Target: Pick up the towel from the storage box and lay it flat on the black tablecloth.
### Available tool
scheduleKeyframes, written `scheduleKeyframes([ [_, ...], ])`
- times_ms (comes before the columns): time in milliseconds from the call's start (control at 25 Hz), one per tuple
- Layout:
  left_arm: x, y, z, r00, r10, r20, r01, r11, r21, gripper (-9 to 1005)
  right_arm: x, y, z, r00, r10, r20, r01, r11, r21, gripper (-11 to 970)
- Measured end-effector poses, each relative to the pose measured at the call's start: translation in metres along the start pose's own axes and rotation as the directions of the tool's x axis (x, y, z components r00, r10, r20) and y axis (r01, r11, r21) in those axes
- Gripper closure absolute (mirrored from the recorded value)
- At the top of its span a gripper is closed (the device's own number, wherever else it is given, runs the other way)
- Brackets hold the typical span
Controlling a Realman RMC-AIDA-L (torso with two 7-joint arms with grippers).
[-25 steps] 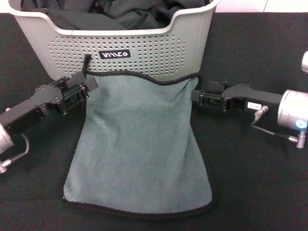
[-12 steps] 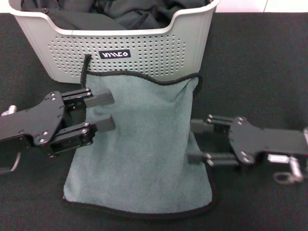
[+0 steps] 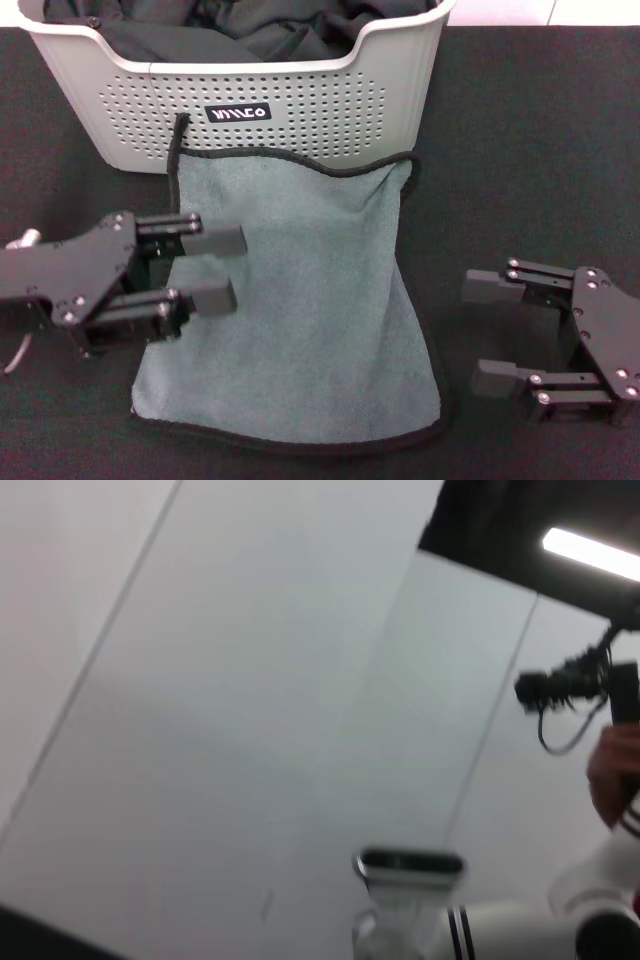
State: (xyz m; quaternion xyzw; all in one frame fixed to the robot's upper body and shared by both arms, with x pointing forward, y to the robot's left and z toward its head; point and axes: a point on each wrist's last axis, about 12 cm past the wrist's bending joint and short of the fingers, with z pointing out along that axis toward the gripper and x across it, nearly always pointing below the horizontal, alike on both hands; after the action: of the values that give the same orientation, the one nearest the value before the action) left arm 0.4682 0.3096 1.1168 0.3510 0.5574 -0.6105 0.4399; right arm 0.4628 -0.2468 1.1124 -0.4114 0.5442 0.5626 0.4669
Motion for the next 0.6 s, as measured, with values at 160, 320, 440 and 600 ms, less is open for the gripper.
scheduleKeyframes([
  [160, 0.005, 0.000, -0.001, 0.998, 0.026, -0.048, -0.026, 1.000, 0.006, 440, -0.002, -0.004, 0.005, 1.000, -0.002, 0.006, 0.002, 1.000, -0.011, 188],
  [320, 0.005, -0.001, -0.007, 0.996, 0.078, -0.050, -0.079, 0.997, -0.023, 442, -0.003, -0.011, 0.017, 1.000, 0.004, 0.009, -0.003, 0.999, -0.037, 188],
  [440, 0.005, -0.001, -0.012, 0.993, 0.098, -0.059, -0.100, 0.994, -0.047, 443, -0.003, -0.015, 0.023, 1.000, 0.014, 0.008, -0.014, 0.999, -0.051, 188],
  [600, 0.007, 0.000, -0.014, 0.993, 0.107, -0.049, -0.110, 0.991, -0.080, 450, -0.002, -0.019, 0.027, 1.000, 0.016, 0.016, -0.015, 0.999, -0.050, 188],
])
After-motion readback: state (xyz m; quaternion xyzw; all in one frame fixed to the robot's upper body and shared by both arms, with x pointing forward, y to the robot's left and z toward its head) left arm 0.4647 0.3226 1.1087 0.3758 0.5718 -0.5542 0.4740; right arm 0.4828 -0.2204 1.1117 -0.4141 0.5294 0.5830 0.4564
